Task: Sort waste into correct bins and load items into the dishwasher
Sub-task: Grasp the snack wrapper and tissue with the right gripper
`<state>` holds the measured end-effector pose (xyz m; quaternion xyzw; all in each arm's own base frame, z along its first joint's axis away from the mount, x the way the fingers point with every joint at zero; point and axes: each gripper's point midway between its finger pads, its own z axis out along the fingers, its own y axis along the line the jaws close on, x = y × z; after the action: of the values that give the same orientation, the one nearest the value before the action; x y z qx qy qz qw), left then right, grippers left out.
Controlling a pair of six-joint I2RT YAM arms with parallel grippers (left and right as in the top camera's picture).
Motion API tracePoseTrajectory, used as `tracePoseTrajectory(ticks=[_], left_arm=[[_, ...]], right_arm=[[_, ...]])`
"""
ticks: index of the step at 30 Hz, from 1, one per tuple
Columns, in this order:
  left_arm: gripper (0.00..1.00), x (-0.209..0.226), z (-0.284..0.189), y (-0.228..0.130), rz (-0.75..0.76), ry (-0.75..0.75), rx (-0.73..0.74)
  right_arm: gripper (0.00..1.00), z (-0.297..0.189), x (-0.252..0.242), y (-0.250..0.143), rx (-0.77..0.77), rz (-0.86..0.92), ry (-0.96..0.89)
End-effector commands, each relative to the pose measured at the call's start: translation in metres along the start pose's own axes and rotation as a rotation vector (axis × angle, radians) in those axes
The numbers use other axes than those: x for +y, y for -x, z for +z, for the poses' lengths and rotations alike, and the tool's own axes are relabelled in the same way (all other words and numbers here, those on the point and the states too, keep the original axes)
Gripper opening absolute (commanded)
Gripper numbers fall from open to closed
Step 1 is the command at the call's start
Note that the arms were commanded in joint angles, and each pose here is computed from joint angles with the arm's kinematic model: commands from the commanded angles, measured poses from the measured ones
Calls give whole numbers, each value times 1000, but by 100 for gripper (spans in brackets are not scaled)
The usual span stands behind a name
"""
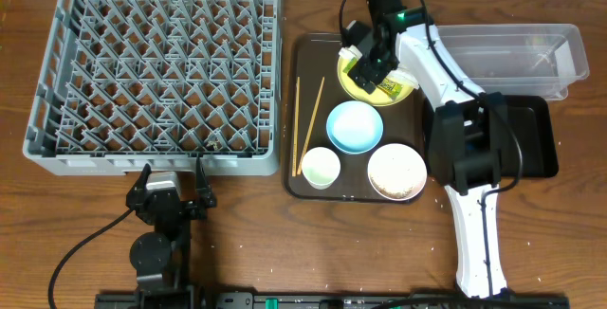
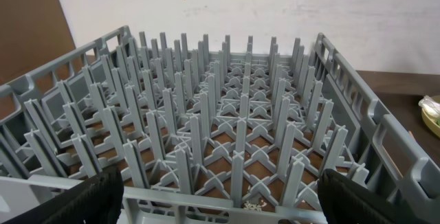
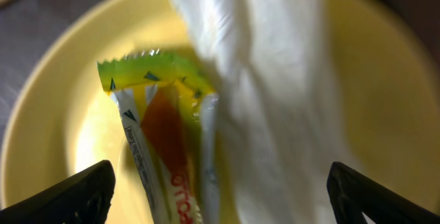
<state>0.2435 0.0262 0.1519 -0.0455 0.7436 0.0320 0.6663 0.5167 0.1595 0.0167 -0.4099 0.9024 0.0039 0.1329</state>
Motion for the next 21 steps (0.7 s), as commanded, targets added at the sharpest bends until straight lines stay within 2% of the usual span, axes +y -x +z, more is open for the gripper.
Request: tracePoseTrajectory(ticks=[1,4,9,11,13,15,16,21], left_arm=[[92,4,1,-17,7,20,50],[92,4,1,-17,7,20,50],[92,4,1,-17,7,20,50],[92,4,1,-17,7,20,50],[92,4,1,-17,7,20,50],[92,4,1,-17,7,20,50],[92,4,1,-17,7,20,50],[92,4,1,-17,7,20,50]], right_arm=[[92,11,5,-1,12,-10,25],[82,15,8,-3,16,13,45],[49,15,11,-4,17,36,61],[41,15,12,-5,23,36,64],[25,15,12,-5,25,47,64],[5,15,11,-4,19,73,56],[1,14,9,-3,17,97,45],[1,-16,-6,13,-36,221,-12]])
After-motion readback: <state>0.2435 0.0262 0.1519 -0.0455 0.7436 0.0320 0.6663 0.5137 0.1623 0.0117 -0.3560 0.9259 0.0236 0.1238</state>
